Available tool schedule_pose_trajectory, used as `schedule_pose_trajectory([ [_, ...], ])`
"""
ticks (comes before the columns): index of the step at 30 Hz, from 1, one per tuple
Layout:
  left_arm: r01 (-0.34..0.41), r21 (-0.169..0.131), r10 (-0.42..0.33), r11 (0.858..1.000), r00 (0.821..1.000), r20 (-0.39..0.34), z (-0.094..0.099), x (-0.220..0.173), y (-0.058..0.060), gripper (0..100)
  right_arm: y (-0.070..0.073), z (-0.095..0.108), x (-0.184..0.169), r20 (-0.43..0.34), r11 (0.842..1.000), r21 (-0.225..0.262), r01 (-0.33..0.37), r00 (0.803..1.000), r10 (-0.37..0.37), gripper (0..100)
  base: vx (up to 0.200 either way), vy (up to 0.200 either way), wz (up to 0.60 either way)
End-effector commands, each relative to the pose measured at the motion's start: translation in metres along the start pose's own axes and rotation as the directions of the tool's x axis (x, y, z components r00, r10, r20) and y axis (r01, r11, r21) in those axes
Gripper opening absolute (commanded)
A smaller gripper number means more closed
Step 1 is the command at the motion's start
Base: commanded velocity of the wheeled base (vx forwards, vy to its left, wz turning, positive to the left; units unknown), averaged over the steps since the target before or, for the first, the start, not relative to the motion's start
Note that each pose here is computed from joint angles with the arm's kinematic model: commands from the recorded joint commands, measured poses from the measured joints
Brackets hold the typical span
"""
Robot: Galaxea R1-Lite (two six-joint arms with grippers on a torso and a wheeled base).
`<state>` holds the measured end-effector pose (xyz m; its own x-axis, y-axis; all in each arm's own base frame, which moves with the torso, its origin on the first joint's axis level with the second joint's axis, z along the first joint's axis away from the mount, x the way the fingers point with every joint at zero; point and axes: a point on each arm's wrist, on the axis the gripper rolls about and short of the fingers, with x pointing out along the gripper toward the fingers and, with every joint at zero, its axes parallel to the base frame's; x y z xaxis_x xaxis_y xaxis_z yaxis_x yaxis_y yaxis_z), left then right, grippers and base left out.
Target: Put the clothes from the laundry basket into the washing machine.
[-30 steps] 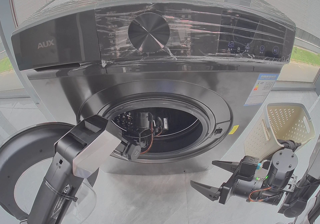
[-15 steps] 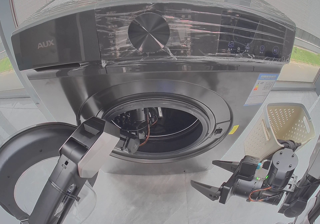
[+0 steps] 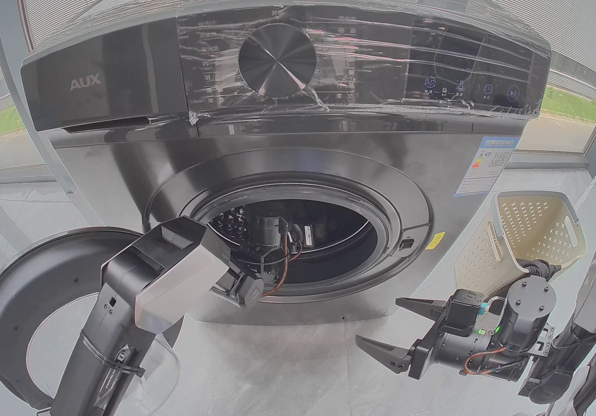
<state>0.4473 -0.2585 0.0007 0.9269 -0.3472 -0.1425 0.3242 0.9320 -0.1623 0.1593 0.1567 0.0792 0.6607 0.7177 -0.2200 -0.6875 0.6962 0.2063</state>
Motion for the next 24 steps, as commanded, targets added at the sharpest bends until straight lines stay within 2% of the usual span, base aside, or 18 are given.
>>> schedule_pose_trajectory([
  [1, 0.111, 0.020, -0.110, 0.994, 0.993, -0.029, 0.029, -0.063, -0.046, 100, 0.001, -0.001, -0.002, -0.004, 1.000, -0.016, -0.002, 1.000, 0.002, 100, 0.000, 0.000, 0.00],
  [2, 0.116, 0.021, -0.115, 0.993, 0.993, -0.035, 0.028, -0.066, -0.048, 100, 0.001, -0.001, -0.002, -0.005, 1.000, -0.016, -0.002, 1.000, 0.002, 100, 0.000, 0.000, 0.00],
  [3, 0.140, 0.029, -0.138, 0.990, 0.988, -0.062, 0.026, -0.086, -0.056, 100, 0.002, -0.003, -0.004, -0.014, 1.000, -0.017, -0.006, 1.000, 0.006, 100, 0.000, 0.000, 0.00],
  [5, 0.166, 0.040, -0.161, 0.985, 0.982, -0.103, 0.021, -0.110, -0.062, 100, 0.002, -0.004, -0.005, -0.021, 1.000, -0.020, -0.007, 1.000, 0.006, 100, 0.000, 0.000, 0.00],
  [10, 0.211, 0.051, -0.203, 0.976, 0.969, -0.139, 0.019, -0.161, -0.069, 100, 0.003, -0.001, -0.007, -0.006, 1.000, -0.022, -0.013, 1.000, 0.012, 100, 0.000, 0.000, 0.00],
  [14, 0.213, 0.051, -0.204, 0.976, 0.969, -0.141, 0.027, -0.199, -0.061, 100, 0.003, -0.003, -0.010, -0.015, 1.000, -0.018, -0.009, 1.000, 0.009, 100, 0.000, 0.000, 0.00],
  [20, 0.207, 0.036, -0.204, 0.978, 0.976, -0.076, 0.044, -0.240, -0.046, 100, 0.004, 0.001, -0.014, 0.009, 1.000, -0.023, 0.018, 1.000, -0.017, 100, 0.000, 0.000, 0.00],
  [22, 0.186, 0.027, -0.185, 0.982, 0.982, -0.026, 0.048, -0.255, -0.040, 100, 0.002, 0.005, -0.021, 0.044, 0.994, -0.034, 0.102, 0.994, -0.101, 100, 0.000, 0.000, 0.00],
  [24, 0.168, 0.020, -0.168, 0.986, 0.986, 0.001, 0.048, -0.264, -0.035, 100, -0.004, 0.006, -0.024, 0.062, 0.981, -0.046, 0.191, 0.980, -0.188, 100, 0.000, 0.000, 0.00],
])
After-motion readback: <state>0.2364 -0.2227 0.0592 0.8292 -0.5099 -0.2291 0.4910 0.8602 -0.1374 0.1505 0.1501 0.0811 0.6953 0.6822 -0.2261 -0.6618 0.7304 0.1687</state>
